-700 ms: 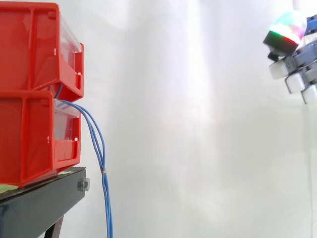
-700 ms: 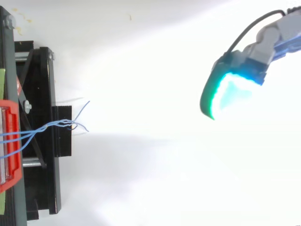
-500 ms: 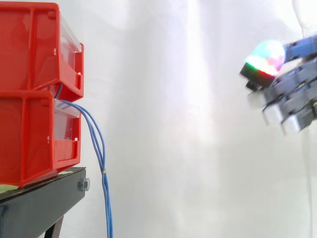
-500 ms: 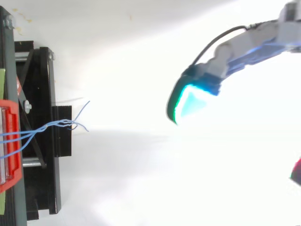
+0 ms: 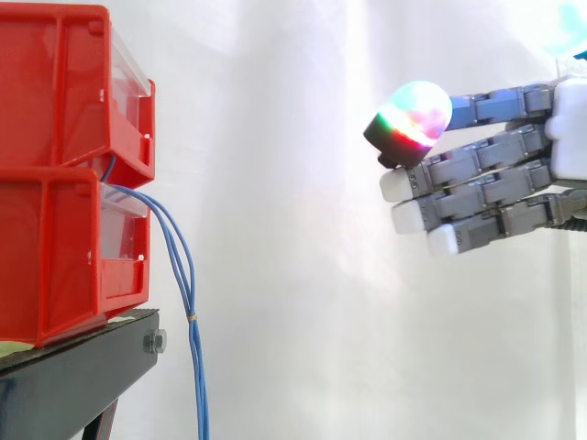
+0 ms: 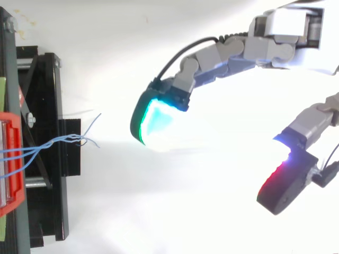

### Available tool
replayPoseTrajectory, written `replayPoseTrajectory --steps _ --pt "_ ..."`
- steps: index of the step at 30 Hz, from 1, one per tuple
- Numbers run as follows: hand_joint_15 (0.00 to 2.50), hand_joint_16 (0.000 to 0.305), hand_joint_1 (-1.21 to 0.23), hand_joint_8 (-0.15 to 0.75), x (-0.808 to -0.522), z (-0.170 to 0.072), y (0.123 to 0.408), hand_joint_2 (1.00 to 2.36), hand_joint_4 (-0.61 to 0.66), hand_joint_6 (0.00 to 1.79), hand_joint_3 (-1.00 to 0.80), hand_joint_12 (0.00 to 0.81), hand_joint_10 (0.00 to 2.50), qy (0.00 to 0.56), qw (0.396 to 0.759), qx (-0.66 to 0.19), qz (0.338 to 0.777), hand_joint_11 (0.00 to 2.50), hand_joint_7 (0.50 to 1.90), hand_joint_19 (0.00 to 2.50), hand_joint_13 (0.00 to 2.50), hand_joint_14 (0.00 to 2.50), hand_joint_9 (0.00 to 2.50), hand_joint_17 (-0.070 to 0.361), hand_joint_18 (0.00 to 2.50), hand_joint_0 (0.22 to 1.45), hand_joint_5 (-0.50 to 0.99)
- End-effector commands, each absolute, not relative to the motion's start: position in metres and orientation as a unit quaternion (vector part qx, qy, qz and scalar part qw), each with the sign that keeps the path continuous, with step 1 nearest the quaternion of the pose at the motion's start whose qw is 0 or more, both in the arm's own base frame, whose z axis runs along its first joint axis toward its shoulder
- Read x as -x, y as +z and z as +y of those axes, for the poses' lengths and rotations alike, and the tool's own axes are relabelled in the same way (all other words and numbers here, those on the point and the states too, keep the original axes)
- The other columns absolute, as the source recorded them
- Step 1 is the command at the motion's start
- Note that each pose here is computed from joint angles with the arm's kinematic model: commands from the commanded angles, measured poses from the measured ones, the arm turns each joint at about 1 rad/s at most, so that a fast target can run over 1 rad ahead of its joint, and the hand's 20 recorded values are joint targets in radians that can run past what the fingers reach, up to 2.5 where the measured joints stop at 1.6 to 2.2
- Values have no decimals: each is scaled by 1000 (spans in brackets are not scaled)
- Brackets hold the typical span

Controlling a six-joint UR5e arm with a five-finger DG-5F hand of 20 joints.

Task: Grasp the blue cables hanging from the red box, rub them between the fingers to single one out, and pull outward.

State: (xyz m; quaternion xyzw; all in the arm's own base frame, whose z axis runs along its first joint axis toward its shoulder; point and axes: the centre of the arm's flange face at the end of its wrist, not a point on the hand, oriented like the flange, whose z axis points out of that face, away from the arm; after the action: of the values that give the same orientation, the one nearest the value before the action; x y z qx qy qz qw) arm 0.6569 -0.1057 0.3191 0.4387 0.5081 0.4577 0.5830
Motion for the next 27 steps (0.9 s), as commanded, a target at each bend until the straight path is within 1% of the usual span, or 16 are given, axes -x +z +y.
replayPoseTrajectory --steps 1,5,9,11,13,17,21,23,27 --pt "232 53 -668 252 -659 -105 316 1000 255 502 -500 377 3 435 601 -441 505 91 812 293 219 8 404 120 135 463 -189" --pt "229 53 -666 246 -664 -101 298 1000 254 502 -500 375 2 420 601 -445 515 94 812 294 209 8 405 120 124 463 -188" --pt "226 53 -666 245 -665 -97 298 1000 254 502 -500 375 4 419 602 -441 517 105 814 293 212 8 414 120 124 462 -186" --pt "231 53 -664 248 -670 -93 287 1000 255 502 -500 374 2 406 610 -442 518 99 817 297 213 8 420 119 123 463 -185" --pt "232 53 -662 248 -671 -93 284 1000 257 502 -500 375 3 402 613 -444 516 106 815 304 217 8 424 119 124 462 -185" --pt "229 52 -648 249 -680 -89 263 1000 257 502 -500 374 3 398 617 -447 511 110 818 302 220 8 435 118 129 464 -184" --pt "235 52 -638 252 -686 -86 258 1000 255 502 -500 375 3 401 631 -436 502 113 821 309 229 8 445 117 136 465 -182" --pt "233 52 -630 250 -688 -84 255 1000 255 502 -500 375 4 386 642 -427 506 109 826 305 232 8 454 117 140 466 -180" --pt "234 52 -626 252 -690 -84 238 1000 254 502 -500 373 4 351 653 -421 522 109 824 314 239 8 458 117 151 466 -179"
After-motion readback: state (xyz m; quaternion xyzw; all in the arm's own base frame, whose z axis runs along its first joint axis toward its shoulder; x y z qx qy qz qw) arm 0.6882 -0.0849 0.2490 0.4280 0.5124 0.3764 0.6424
